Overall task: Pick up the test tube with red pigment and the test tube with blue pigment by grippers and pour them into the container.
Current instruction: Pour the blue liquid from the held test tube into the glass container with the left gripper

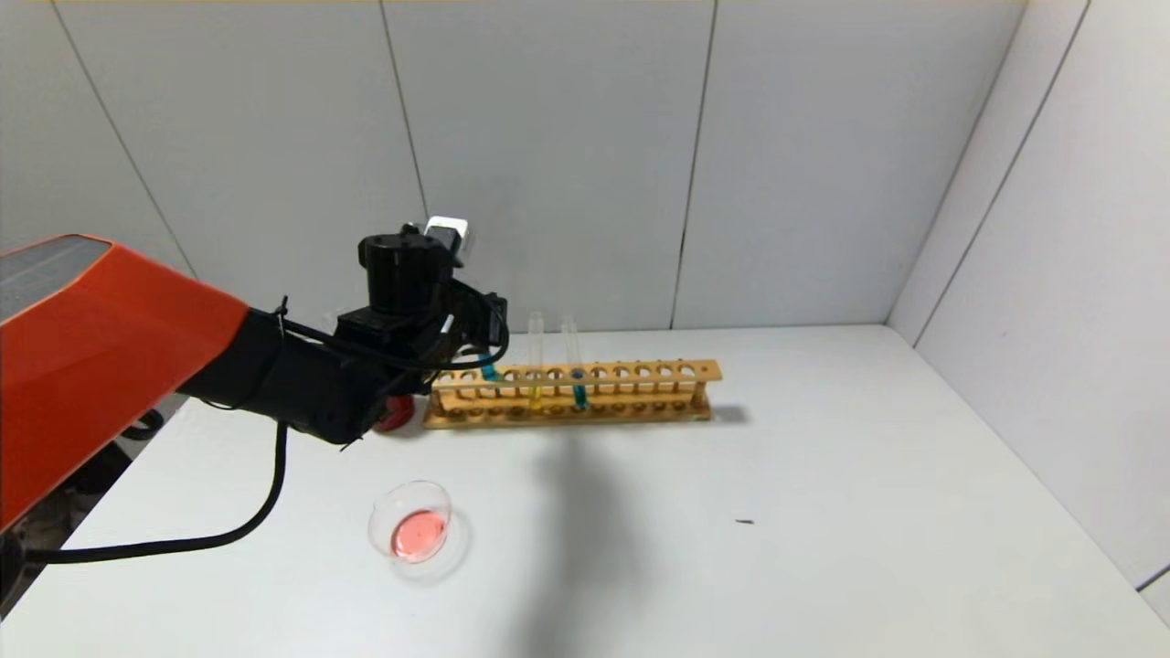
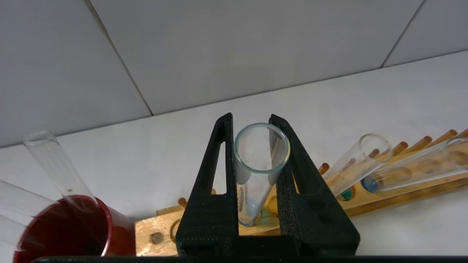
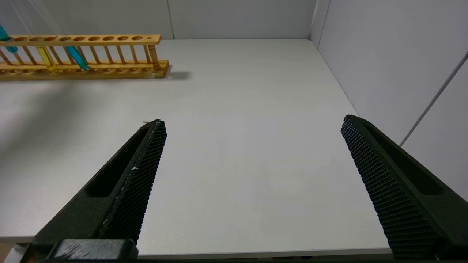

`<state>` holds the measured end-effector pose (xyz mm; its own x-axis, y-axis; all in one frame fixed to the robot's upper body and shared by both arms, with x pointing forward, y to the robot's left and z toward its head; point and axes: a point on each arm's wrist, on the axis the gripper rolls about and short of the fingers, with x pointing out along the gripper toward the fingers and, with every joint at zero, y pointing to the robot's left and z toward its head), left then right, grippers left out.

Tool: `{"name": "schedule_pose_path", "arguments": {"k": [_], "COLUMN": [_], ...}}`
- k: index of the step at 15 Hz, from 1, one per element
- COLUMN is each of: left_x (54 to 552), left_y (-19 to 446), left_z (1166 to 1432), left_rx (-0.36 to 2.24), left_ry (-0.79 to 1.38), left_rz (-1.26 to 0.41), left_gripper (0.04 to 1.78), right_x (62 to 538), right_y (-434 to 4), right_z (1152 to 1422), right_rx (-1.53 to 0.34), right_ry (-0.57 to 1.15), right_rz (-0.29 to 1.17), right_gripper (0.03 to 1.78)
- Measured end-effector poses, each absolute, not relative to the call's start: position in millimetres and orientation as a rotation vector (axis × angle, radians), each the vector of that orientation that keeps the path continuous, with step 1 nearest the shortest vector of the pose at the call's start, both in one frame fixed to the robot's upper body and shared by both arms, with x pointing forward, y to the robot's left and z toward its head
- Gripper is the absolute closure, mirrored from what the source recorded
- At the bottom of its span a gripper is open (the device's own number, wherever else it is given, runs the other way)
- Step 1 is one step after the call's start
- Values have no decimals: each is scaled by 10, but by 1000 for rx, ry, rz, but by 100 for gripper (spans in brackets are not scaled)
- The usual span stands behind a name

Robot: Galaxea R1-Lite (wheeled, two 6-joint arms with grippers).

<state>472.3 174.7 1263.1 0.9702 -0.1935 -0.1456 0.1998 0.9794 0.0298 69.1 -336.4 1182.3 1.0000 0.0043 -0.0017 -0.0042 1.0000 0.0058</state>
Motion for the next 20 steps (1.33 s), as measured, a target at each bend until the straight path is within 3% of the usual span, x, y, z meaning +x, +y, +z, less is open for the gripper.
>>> {"name": "schedule_pose_path", "arguments": {"k": [11,15,20], "left_x": [4309,4038,3610], "left_y": [1945,2154,2673], "left_z": [13373,13296,13021], "left_rx": [49,125,403], "left_ry": [-30,16,55], "left_rz": [-203,-219,-470], "left_gripper": [148,148,148], "right_x": [691,691,691], "right_y": [-3364,-3364,-3364], "right_z": [11823,11823,11823], "right_rx": [6,6,6], "right_ry": [2,2,2], "right_rz": [4,4,4], "right_gripper": [6,6,6]}}
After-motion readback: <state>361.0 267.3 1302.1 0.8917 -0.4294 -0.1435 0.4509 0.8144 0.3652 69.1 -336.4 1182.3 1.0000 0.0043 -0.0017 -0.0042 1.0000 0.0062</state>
